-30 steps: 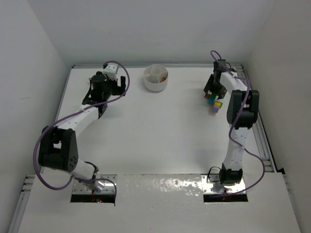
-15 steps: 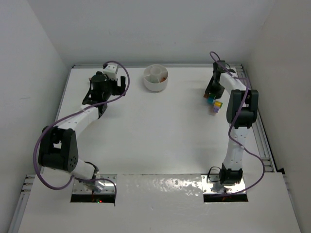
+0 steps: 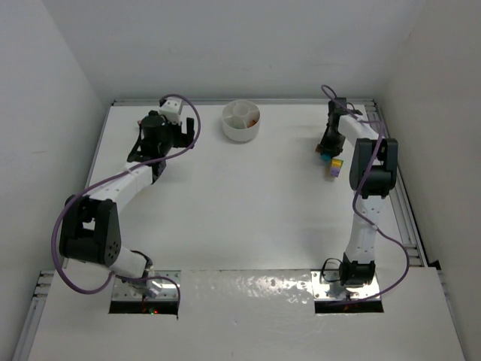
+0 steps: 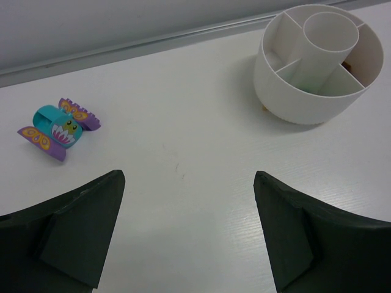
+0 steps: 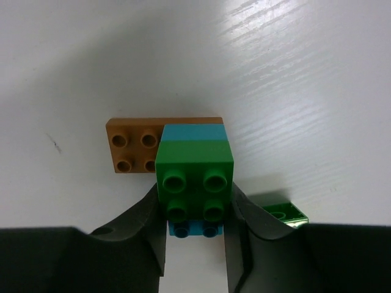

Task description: Sort the legos into containers by color

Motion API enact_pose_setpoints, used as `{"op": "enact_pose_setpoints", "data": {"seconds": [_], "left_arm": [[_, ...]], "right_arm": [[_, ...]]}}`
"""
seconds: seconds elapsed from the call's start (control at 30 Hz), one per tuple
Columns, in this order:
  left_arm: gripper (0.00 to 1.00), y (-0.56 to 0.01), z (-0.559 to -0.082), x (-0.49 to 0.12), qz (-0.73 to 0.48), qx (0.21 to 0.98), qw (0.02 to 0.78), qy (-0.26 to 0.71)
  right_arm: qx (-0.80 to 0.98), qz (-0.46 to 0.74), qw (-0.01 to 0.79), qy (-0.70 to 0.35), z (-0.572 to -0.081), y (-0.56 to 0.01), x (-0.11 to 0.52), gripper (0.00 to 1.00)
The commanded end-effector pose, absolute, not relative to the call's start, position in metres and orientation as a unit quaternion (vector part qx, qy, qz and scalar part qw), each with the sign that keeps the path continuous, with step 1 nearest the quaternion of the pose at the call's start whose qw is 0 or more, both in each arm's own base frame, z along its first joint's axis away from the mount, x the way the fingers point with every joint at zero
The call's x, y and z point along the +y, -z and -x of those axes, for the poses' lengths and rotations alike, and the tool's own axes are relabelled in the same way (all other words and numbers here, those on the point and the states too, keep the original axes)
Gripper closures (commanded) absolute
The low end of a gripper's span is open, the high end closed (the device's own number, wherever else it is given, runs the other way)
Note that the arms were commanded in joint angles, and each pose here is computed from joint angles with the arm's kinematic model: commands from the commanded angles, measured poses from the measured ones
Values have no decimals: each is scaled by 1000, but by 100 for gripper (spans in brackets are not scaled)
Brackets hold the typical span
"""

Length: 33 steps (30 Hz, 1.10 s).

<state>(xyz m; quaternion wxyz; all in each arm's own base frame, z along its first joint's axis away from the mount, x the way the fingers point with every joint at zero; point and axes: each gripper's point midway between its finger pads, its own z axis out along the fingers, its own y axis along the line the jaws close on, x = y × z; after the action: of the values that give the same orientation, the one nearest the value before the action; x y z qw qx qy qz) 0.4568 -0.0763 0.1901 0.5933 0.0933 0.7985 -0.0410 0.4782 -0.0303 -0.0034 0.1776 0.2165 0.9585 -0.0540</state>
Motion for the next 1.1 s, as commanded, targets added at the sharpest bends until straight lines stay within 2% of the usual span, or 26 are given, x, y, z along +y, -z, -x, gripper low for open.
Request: {"op": "enact_pose_setpoints", "data": {"seconds": [0.0, 0.07, 0.1, 0.17, 0.23, 0.27, 0.3, 0.33, 0.5, 0.73, 0.93, 1.07], "left_arm": [[15, -223, -466, -75, -90, 770, 631, 44], [18, -228, -464, -84, -123, 759, 637, 57], [20, -227, -459, -94, -151, 753, 636, 76], [21, -239, -452, -107, -206, 722, 655, 88], [20, -243, -436, -134, -298, 679, 659, 128], [19, -244, -429, -144, -331, 661, 657, 145], [18, -248, -414, -164, -387, 628, 649, 187], [17, -240, -407, -172, -424, 616, 633, 202], [16, -228, -389, -204, -490, 580, 571, 313], [16, -218, -384, -239, -533, 549, 530, 365], [13, -204, -367, -241, -550, 542, 502, 388], [13, -200, -378, -236, -527, 576, 499, 376]], "right_arm": [[962, -190, 191, 50, -486, -1, -28, 81], [965, -158, 203, 42, -492, -7, -21, 90], [968, -121, 217, 45, -497, -16, -19, 100], [970, -51, 234, 38, -501, -29, 4, 100], [963, 66, 261, 23, -502, -50, 25, 100], [953, 133, 270, -10, -498, -58, 58, 100], [927, 214, 306, -18, -499, -85, 75, 100], [912, 271, 301, -60, -480, -80, 110, 100], [813, 459, 337, -124, -431, -104, 196, 100], [713, 550, 371, -227, -383, -137, 300, 100], [691, 539, 408, -256, -381, -158, 318, 100], [692, 521, 418, -273, -379, -168, 322, 100]]}}
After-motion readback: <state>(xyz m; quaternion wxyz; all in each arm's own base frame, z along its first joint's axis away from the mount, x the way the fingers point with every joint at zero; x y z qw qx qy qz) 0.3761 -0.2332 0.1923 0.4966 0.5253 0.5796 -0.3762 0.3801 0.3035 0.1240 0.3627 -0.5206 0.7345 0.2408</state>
